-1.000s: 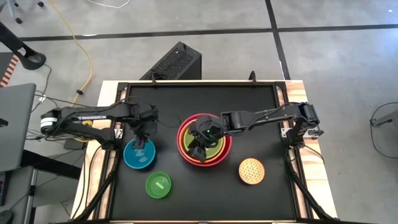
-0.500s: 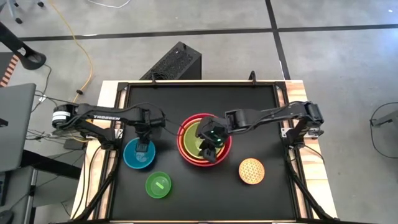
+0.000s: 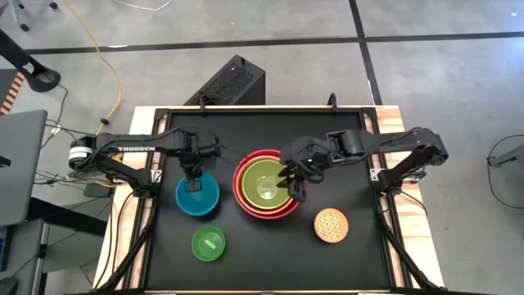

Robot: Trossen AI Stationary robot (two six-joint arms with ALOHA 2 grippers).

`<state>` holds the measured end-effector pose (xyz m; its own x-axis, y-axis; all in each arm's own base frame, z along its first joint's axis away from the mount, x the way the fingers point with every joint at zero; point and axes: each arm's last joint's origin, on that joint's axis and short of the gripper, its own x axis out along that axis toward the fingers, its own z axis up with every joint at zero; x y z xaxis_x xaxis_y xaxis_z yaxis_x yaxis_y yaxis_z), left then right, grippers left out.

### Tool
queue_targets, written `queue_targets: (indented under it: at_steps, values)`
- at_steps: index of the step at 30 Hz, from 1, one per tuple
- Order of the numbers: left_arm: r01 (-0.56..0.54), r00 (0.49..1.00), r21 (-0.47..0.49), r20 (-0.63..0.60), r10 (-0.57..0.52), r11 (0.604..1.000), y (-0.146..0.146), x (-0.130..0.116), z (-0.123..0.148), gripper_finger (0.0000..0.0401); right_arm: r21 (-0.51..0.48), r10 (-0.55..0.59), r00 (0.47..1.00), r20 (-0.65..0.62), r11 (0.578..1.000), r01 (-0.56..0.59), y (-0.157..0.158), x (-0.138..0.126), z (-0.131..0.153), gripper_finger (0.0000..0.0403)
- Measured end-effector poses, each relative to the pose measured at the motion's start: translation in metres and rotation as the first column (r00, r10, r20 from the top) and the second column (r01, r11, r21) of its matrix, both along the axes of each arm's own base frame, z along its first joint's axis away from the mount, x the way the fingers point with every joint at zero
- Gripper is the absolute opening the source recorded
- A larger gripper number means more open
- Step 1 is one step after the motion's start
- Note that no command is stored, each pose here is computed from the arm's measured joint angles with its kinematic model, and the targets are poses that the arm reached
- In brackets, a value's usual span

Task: Nest bowls inside each other
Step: Stack the blue bowl on top of the light green bowl

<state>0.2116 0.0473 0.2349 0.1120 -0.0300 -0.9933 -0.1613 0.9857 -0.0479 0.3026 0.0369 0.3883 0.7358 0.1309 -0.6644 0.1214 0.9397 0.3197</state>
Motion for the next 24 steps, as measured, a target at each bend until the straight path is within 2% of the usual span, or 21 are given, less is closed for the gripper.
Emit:
queue_targets:
  at_steps: [6, 9, 12, 16, 18, 21, 24]
  values:
    - [-0.144, 0.983, 0.119, 0.13, 0.128, 0.982, 0.012, 0.01, 0.07, 0.0005, -0.079, -0.094, 0.995, 0.02, 0.992, 0.096, -0.006, -0.011, 0.008, 0.0191]
    - [-0.253, 0.941, 0.173, 0.271, 0.201, 0.952, 0.016, 0.016, 0.103, 0.0005, -0.085, -0.14, 0.989, 0.04, 0.986, 0.143, -0.009, -0.01, 0.009, 0.0191]
    - [-0.376, 0.878, 0.215, 0.394, 0.272, 0.901, 0.019, 0.02, 0.125, 0.0005, -0.084, -0.222, 0.972, 0.08, 0.97, 0.228, -0.013, -0.003, 0.009, 0.0191]
    - [-0.581, 0.725, 0.18, 0.558, 0.404, 0.794, 0.025, 0.027, 0.139, 0.0005, -0.091, -0.364, 0.918, 0.157, 0.92, 0.381, -0.026, 0.01, 0.008, 0.0191]
    - [-0.639, 0.665, 0.151, 0.601, 0.443, 0.754, 0.026, 0.03, 0.141, 0.0005, -0.091, -0.412, 0.892, 0.188, 0.897, 0.433, -0.033, 0.014, 0.009, 0.0191]
    - [-0.67, 0.625, 0.134, 0.633, 0.457, 0.73, 0.029, 0.038, 0.14, 0.0005, -0.087, -0.453, 0.868, 0.205, 0.874, 0.477, -0.045, 0.024, 0.004, 0.0191]
    - [-0.667, 0.632, 0.134, 0.623, 0.461, 0.733, 0.031, 0.048, 0.134, 0.0005, -0.1, -0.483, 0.857, 0.177, 0.858, 0.504, -0.056, 0.031, -0.005, 0.0191]
